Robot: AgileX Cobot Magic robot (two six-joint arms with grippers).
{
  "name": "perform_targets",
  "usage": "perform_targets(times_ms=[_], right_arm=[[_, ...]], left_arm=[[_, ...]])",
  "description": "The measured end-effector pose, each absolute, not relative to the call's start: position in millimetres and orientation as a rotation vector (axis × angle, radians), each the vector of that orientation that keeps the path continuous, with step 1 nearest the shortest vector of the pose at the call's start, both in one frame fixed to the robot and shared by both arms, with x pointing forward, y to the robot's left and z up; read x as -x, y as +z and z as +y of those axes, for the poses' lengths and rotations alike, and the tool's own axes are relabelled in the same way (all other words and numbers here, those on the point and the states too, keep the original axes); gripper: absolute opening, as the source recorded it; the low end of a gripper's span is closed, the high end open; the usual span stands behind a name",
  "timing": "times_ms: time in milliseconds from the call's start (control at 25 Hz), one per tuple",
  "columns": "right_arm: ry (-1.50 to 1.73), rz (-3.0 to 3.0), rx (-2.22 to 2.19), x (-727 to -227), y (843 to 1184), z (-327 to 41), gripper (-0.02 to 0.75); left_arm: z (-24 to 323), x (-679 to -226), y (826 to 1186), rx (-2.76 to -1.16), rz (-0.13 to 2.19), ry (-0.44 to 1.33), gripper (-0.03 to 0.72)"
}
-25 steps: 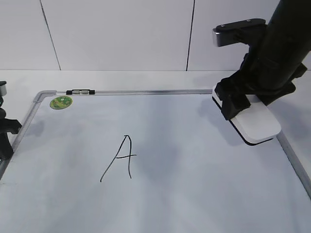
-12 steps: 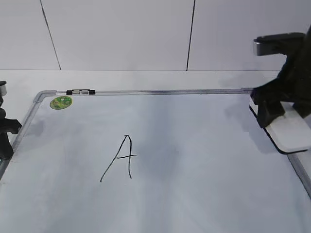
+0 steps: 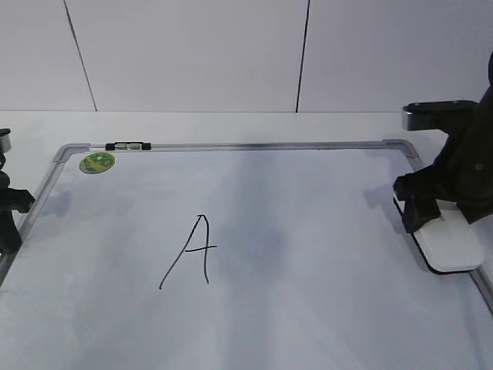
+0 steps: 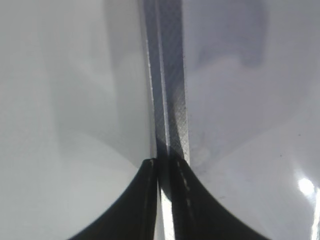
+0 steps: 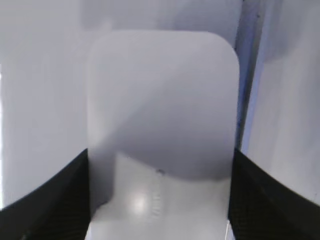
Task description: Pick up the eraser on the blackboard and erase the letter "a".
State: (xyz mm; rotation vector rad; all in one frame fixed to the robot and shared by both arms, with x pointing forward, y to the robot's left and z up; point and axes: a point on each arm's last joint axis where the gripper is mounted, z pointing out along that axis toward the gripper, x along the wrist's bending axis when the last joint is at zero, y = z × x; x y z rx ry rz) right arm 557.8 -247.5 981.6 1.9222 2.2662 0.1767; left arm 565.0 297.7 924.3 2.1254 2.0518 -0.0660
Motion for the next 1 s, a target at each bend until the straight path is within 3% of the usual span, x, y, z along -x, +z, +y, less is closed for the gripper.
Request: perform_targets(times_ms=[560,1000], right_arm=[[0.176,2.241,-1.965,-573.7,950.0,-254.5,0.556],[0.204,2.196,-1.988,-586.2,954.9,-255.2,0.578]], left_arm=[[297.7,-565.0,924.3,-2.125,2.052,-0.066,0.060],[297.7,-565.0,924.3,-2.129,2.048,-0.066,0.065]])
